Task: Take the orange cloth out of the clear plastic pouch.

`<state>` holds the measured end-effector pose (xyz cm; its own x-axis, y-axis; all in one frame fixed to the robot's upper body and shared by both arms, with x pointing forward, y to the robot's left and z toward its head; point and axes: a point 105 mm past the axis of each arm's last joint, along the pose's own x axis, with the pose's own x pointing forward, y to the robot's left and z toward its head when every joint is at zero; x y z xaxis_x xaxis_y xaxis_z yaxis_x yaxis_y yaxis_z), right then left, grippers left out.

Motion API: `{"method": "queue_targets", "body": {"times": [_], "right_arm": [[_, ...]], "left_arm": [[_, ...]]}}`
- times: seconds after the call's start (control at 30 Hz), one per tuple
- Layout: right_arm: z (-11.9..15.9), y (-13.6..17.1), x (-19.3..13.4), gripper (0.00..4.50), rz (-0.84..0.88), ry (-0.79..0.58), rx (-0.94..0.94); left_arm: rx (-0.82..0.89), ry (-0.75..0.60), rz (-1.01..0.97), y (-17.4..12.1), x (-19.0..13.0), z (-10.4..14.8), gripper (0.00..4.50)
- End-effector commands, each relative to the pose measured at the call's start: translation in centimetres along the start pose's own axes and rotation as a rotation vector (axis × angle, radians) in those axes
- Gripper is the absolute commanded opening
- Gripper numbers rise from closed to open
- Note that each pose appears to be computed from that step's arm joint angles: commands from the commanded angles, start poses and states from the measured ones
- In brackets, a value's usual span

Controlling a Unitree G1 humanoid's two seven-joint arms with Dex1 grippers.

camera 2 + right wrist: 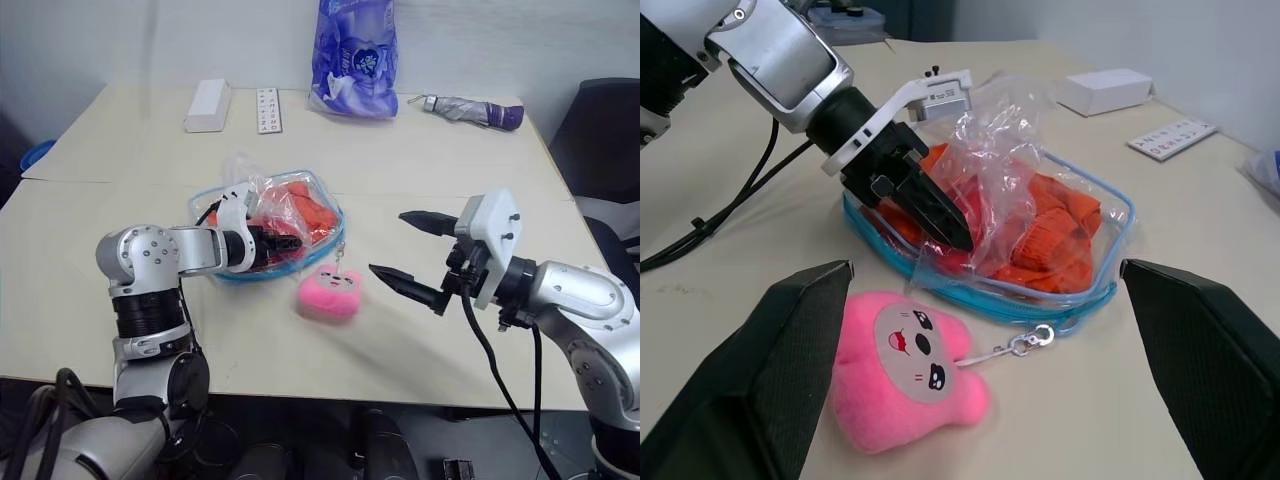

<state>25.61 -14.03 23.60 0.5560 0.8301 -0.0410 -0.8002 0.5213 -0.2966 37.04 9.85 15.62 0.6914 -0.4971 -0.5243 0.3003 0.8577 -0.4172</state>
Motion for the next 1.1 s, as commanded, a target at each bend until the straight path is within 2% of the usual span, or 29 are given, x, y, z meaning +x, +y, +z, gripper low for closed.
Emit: {"method": "queue_targets", "body": {"times": [0.03,0.2,0.37,0.43,0.53,0.63,0.8,0.9,1.1], "right_arm": [[0.8,0.6,-0.1,4.5,0.012,-0.03,-0.032],[0.7,0.8,0.0,4.5,0.026,-0.023,-0.027],[0.5,0.8,0.2,4.5,0.052,-0.016,-0.018],[0.3,0.9,0.4,4.5,0.069,-0.013,-0.012],[0.2,1.0,0.8,4.5,0.097,-0.02,-0.004],[0.2,1.1,1.3,4.5,0.124,-0.03,0.003],[0.3,1.0,1.9,4.5,0.158,-0.04,0.012],[0.3,1.0,2.2,4.5,0.177,-0.046,0.016],[0.3,0.7,2.3,4.5,0.189,-0.043,0.012]], "left_arm": [[0.014,-0.068,-0.011,-0.5,-0.6,1.5,1.87],[0.076,-0.159,0.063,1.2,-2.9,3.4,0.68],[0.077,-0.309,0.193,5.8,-9.0,6.5,0.68],[0.039,-0.345,0.291,9.2,-11.9,6.8,0.68],[0.0,-0.336,0.43,13.9,-15.4,5.7,0.68],[-0.03,-0.284,0.508,17.2,-17.3,3.5,0.68],[-0.071,-0.268,0.602,20.6,-19.2,1.2,0.68],[-0.108,-0.273,0.604,21.3,-19.4,0.5,1.3],[-0.136,-0.318,0.697,22.4,-21.9,0.5,3.23]]}}
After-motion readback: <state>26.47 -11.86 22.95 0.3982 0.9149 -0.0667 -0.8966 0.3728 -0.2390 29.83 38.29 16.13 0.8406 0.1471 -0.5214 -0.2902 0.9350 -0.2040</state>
